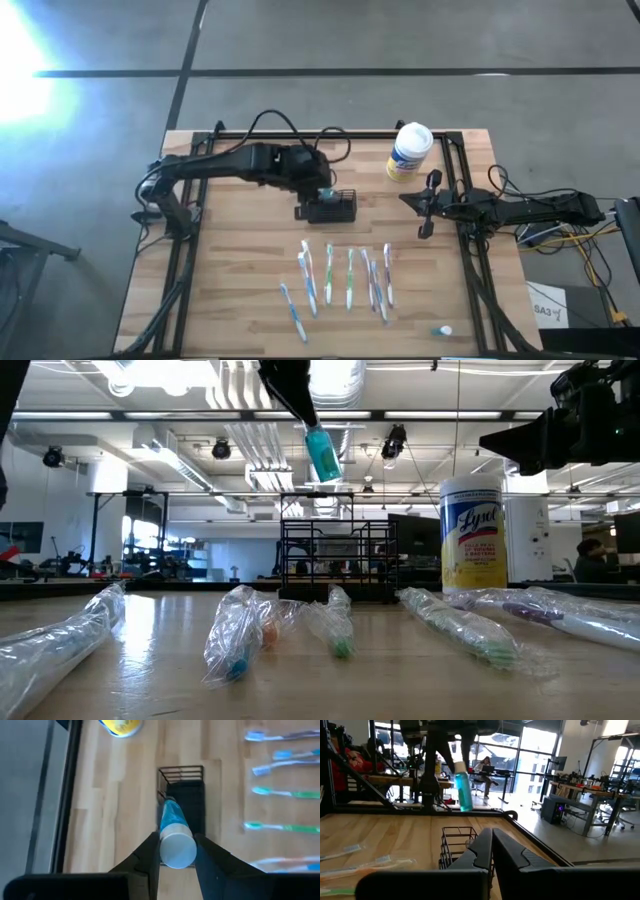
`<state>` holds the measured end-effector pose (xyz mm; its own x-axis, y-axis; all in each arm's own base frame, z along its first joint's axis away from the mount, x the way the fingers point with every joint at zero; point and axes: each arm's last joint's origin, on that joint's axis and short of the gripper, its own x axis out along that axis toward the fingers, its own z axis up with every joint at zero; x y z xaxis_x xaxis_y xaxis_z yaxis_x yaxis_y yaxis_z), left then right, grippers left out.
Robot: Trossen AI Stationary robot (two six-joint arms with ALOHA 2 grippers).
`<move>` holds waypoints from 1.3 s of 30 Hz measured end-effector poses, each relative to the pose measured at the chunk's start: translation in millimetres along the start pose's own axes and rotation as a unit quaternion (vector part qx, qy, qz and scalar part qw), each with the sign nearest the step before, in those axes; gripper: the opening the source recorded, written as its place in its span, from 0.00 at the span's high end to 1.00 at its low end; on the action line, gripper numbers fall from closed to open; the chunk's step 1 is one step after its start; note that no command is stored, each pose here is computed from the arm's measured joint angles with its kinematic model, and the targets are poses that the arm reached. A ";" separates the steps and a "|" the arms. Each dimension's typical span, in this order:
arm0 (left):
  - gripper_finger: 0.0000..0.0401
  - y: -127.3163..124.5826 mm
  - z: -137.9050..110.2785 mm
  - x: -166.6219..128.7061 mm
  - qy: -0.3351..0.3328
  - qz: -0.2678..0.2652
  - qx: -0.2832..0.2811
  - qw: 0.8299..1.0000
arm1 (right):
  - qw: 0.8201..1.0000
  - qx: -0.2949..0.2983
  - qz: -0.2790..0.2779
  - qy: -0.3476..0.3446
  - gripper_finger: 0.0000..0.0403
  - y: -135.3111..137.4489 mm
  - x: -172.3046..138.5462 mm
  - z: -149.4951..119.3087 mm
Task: Pick & Place toothbrushing station
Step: Put the top mouthwash bottle into the black wire organizer
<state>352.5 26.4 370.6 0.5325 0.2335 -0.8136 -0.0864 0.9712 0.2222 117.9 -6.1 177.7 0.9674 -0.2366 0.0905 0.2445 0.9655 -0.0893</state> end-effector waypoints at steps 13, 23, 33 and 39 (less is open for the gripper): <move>0.76 -7.6 5.8 47.8 0.049 -0.026 0.065 0.996 | 1.000 -0.012 -0.011 -0.010 0.98 -0.8 0.0 2.1; 0.76 -11.2 6.6 69.0 0.075 -0.040 0.090 0.992 | 1.000 -0.011 -0.011 -0.014 0.98 -1.0 -0.1 3.0; 0.76 -11.9 1.7 82.5 0.105 -0.044 0.092 0.989 | 1.000 -0.014 -0.012 -0.016 0.98 -1.0 -0.1 3.4; 0.76 -10.8 3.5 87.6 0.095 -0.056 0.086 0.990 | 1.000 -0.014 -0.012 -0.016 0.98 -1.0 -0.1 3.4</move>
<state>403.0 36.3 298.9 0.3613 0.1462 -0.9209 0.1179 0.9726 0.2006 117.3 -6.7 181.1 0.9588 -0.2551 0.1250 0.2694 0.9561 -0.1150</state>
